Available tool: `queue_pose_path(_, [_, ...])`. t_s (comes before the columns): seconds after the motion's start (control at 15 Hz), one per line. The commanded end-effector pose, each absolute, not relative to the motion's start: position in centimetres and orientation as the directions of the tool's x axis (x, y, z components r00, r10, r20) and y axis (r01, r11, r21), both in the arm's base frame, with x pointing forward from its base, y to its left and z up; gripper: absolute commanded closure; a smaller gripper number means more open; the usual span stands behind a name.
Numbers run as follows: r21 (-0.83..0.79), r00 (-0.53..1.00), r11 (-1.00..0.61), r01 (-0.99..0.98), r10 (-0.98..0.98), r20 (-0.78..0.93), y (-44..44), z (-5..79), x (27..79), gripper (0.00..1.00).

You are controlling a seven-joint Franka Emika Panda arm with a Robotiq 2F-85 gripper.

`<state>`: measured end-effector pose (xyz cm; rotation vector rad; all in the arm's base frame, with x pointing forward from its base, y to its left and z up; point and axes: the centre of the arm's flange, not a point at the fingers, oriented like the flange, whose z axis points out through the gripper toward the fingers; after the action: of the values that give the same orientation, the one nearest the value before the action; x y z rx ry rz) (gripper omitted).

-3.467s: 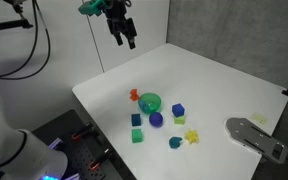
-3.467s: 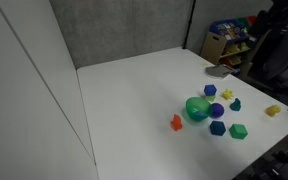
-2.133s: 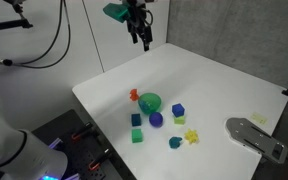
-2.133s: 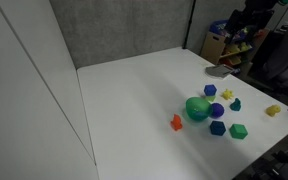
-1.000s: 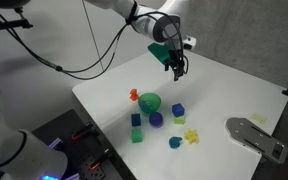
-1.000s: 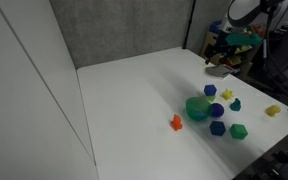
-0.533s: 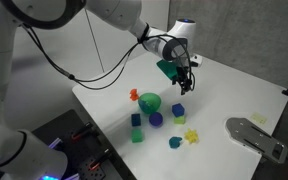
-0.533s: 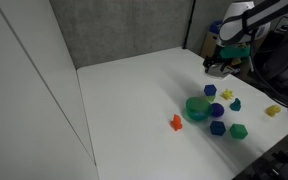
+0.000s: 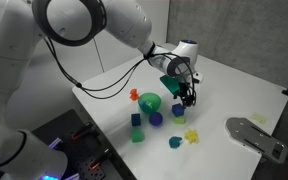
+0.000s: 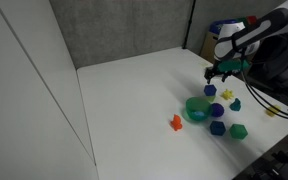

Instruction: Pick up the blue block on the right of the green bowl and place it on the right of the green bowl

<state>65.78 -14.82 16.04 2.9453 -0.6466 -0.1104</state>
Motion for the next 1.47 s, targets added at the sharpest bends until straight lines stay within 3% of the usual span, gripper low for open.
queue_pose_path(0.0, [0.161,0.917,-0.907,-0.389,-0.398,-0.028,-14.2,14.3,67.3,0.0])
queue_pose_path(1.0, [0.244,0.924,-0.898,-0.367,-0.383,-0.019,-13.0,10.5,68.9,0.0])
queue_pose_path(1.07, [0.249,0.923,-0.896,-0.368,-0.385,-0.019,-13.0,10.4,68.8,0.25])
queue_pose_path(1.2, [0.255,0.921,-0.893,-0.37,-0.388,-0.02,-12.9,10.4,68.7,0.34])
queue_pose_path(1.4, [0.24,0.922,-0.898,-0.368,-0.386,-0.032,-12.0,10.8,68.5,0.6])
